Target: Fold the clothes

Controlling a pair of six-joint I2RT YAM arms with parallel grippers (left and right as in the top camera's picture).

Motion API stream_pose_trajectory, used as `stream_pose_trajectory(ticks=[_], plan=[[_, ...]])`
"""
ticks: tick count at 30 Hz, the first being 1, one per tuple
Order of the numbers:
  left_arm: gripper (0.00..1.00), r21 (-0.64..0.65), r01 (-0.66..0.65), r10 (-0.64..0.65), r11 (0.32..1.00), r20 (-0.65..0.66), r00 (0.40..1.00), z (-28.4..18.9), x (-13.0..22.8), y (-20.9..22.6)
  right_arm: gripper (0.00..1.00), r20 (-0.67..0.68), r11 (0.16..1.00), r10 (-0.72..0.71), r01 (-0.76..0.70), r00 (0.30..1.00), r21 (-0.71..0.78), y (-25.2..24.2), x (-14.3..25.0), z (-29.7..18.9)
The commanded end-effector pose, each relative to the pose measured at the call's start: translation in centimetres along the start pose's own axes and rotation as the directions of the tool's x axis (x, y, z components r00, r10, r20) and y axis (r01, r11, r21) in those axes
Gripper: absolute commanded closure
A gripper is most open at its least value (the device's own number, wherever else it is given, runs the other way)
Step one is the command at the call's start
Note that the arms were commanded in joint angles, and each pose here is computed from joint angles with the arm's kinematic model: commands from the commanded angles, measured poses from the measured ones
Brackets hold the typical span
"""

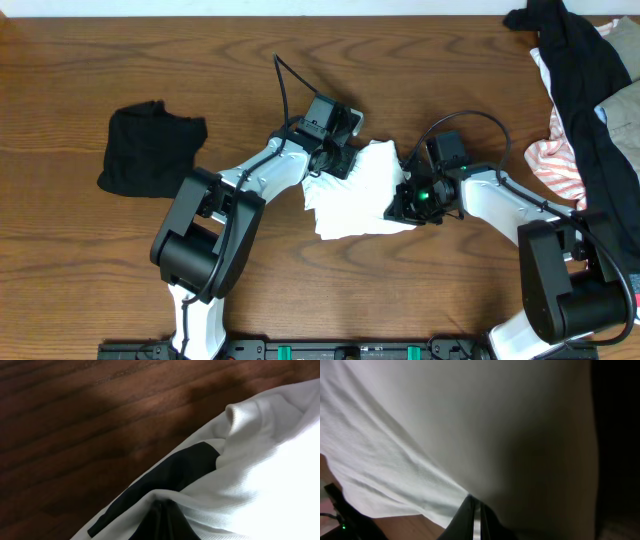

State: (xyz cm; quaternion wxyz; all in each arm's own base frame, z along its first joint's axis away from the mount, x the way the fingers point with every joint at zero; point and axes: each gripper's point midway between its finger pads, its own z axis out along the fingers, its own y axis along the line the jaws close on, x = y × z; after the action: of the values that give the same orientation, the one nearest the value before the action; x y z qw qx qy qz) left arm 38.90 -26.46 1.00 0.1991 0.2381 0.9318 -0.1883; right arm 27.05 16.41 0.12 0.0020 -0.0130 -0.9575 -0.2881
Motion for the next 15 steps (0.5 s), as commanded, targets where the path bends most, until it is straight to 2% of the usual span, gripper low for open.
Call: stream_pose_trajectory(ticks=[1,4,7,10,15], plan=[[0.93,-0.015,0.005,-0.006,1.000,-0.045,0.999,1.4,1.4,0.8,0.94,-0.005,0.994,0.066,-0.066,0.998,0.089,-2.6,0.9,0.3],[0.87,-0.016,0.006,-0.007,1.000,-0.045,0.999,1.4,1.4,0.9,0.93,0.011,0.991,0.070,-0.071,0.997,0.111,-3.2,0.6,0.1],[0.86,-0.018,0.029,-0.030,0.999,-0.063,0.998,1.4,1.8,0.9,0.90,0.046,0.987,0.093,-0.098,0.995,0.127,-4.2,-0.3,-0.5],[0.87,-0.036,0.175,-0.178,0.984,-0.111,0.978,1.3,3.1,0.9,0.83,0.113,0.989,0.083,-0.096,0.990,0.113,-5.0,-2.2,-1.3],[0.94,-0.020,0.406,-0.397,0.913,-0.270,0.878,0.6,6.6,-1.0,0.73,0.261,0.995,0.015,-0.039,0.965,0.089,-5.5,-6.2,-2.9]])
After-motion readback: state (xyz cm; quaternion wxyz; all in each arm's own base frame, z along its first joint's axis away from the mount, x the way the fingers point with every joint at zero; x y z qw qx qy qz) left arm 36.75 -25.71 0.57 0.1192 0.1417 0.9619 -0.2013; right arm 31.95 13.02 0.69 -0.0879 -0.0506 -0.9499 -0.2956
